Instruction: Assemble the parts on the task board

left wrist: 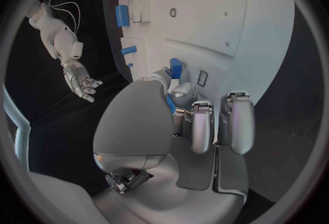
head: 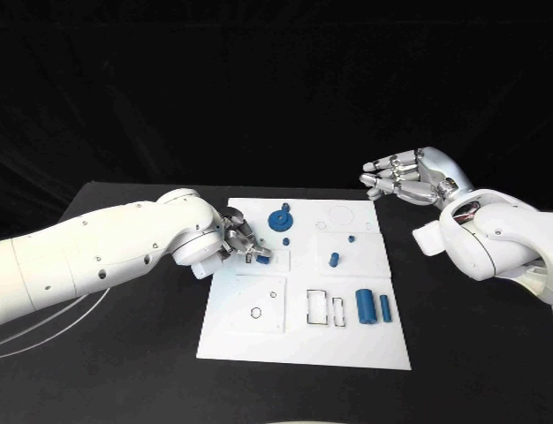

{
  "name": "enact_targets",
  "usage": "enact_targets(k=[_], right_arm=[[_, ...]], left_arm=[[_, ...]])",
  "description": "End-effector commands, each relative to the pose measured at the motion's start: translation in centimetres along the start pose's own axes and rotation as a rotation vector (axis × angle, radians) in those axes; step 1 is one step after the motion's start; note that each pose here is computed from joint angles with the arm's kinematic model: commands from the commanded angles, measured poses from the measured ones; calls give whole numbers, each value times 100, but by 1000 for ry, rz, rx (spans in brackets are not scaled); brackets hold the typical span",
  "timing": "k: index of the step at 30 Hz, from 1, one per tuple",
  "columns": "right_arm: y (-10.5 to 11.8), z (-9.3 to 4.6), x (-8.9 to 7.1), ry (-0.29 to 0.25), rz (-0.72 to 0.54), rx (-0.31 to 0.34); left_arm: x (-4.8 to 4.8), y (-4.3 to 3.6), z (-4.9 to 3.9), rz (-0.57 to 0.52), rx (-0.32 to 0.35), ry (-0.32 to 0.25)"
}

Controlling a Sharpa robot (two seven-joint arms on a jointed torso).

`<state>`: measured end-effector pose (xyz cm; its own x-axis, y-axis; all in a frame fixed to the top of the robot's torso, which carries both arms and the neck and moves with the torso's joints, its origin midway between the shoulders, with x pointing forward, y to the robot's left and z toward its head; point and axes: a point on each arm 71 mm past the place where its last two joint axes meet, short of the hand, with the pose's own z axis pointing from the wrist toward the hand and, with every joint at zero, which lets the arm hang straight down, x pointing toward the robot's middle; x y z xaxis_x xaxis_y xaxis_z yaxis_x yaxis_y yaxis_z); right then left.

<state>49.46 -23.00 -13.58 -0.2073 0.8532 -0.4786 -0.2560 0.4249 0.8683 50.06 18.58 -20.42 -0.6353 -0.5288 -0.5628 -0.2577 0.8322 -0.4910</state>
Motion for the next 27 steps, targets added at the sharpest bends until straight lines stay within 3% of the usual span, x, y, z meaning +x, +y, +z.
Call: enact_targets(k=[1, 13, 27], right_arm=[[5, -1, 11, 10, 1, -7], [6, 1, 12, 10, 1, -8], [7, -2, 13, 13, 2, -8]], left_arm=[[-29, -40, -8, 32, 23, -64], [-41, -98, -16, 132, 22, -143], [1, -128, -10, 172, 7, -125]])
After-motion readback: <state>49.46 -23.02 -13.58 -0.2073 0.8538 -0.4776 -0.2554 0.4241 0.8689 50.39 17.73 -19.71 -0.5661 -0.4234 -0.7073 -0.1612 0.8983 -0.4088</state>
